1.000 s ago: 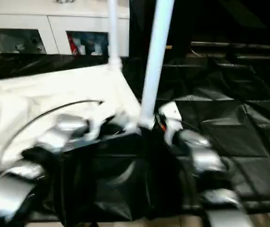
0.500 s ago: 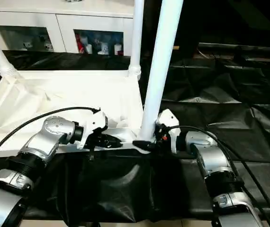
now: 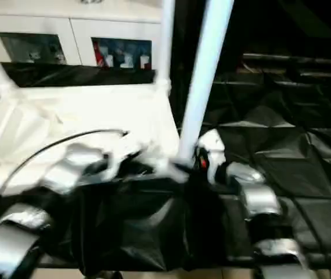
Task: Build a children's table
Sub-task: Rotate leg to tighten
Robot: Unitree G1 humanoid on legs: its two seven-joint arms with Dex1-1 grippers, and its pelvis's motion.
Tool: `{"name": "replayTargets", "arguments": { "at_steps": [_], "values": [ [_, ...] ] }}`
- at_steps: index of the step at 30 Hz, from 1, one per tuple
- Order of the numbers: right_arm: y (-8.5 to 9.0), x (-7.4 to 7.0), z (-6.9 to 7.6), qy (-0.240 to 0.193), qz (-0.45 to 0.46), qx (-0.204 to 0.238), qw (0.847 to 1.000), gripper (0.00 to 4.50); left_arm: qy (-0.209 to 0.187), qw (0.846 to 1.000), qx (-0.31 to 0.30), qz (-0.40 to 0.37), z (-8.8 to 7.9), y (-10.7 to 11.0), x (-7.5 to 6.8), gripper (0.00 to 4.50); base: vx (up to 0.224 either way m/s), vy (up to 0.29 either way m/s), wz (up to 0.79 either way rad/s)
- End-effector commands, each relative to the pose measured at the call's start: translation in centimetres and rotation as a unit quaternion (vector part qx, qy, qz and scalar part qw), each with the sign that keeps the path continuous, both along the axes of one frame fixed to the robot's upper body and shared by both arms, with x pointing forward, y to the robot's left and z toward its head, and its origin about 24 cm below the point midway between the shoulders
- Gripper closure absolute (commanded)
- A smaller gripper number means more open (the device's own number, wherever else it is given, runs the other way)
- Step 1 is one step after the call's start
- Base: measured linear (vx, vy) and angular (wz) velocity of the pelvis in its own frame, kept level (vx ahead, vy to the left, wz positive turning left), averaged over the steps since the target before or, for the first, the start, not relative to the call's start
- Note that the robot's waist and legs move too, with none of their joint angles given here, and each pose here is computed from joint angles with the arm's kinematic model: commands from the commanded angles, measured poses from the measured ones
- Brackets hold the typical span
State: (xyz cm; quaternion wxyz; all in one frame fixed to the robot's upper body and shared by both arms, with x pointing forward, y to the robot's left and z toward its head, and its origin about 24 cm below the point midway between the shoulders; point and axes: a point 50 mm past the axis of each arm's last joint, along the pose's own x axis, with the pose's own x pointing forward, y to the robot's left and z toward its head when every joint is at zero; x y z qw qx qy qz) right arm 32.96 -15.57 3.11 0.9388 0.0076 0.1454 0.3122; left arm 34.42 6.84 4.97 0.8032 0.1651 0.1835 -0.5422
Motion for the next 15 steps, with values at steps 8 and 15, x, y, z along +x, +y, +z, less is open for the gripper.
{"name": "replayTargets", "arguments": {
  "at_steps": [8,15],
  "values": [
    [6.1,-0.2,-1.8,0.028,-0.008,0.006,1.0,1.22,-0.051,0.994,-0.026,0.095,1.6,-3.7,1.5,4.5,0.0,0.0,0.0],
    [3.6,-0.4,-0.3,-0.009,0.076,0.016,0.997,0.62,-0.04,0.999,-0.034,0.012,1.3,-1.8,0.8,4.5,0.0,0.0,0.0]
  ]
}}
